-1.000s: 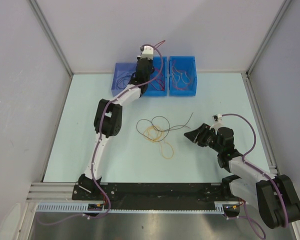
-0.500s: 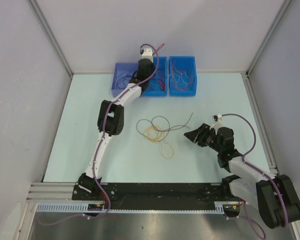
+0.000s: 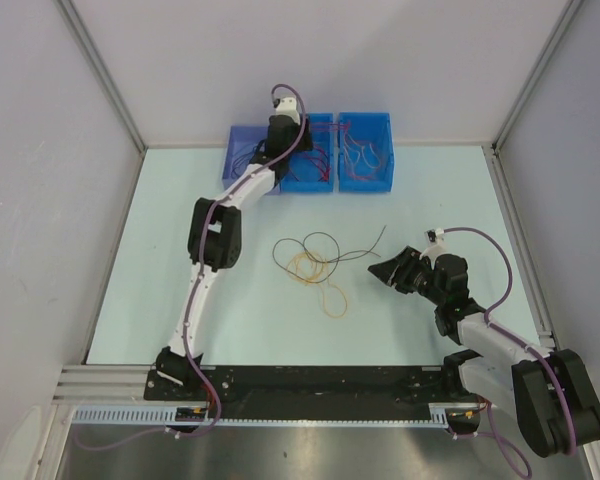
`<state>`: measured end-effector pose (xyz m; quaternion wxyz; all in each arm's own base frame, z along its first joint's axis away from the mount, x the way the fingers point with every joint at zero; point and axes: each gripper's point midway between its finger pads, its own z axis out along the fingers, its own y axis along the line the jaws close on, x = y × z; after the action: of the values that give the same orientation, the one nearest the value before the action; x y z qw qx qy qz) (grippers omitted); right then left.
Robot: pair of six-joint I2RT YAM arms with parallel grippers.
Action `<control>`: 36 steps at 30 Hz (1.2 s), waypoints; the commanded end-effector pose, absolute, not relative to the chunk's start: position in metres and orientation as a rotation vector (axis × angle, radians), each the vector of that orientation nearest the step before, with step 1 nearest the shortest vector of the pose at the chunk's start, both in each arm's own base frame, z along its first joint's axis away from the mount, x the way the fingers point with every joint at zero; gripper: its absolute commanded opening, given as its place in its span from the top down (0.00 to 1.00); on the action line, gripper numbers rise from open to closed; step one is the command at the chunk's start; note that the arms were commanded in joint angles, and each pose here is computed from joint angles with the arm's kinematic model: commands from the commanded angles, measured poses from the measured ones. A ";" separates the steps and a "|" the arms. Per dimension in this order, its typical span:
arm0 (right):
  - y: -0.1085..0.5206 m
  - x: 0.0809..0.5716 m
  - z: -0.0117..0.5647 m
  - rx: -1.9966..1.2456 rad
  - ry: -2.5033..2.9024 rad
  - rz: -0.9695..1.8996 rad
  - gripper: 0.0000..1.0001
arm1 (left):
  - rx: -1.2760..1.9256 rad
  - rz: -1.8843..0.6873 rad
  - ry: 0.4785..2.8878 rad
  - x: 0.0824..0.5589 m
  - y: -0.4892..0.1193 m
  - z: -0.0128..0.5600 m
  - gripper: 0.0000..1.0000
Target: Untangle the cables
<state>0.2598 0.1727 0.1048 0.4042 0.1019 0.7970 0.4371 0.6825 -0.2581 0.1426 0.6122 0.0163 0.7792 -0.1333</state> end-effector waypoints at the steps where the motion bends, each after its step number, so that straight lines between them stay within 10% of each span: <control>1: 0.174 0.263 0.114 0.239 1.971 1.117 0.48 | 0.021 -0.390 1.681 0.667 -0.258 0.233 0.33; 36: 0.173 0.262 0.113 0.237 1.970 1.117 0.48 | -0.712 -1.213 1.840 0.643 -0.298 0.184 0.33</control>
<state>0.2598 0.1727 0.1048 0.4042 0.1019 0.7970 0.4371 0.6410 -0.2926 0.1579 0.4034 -0.2632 0.7611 -0.4343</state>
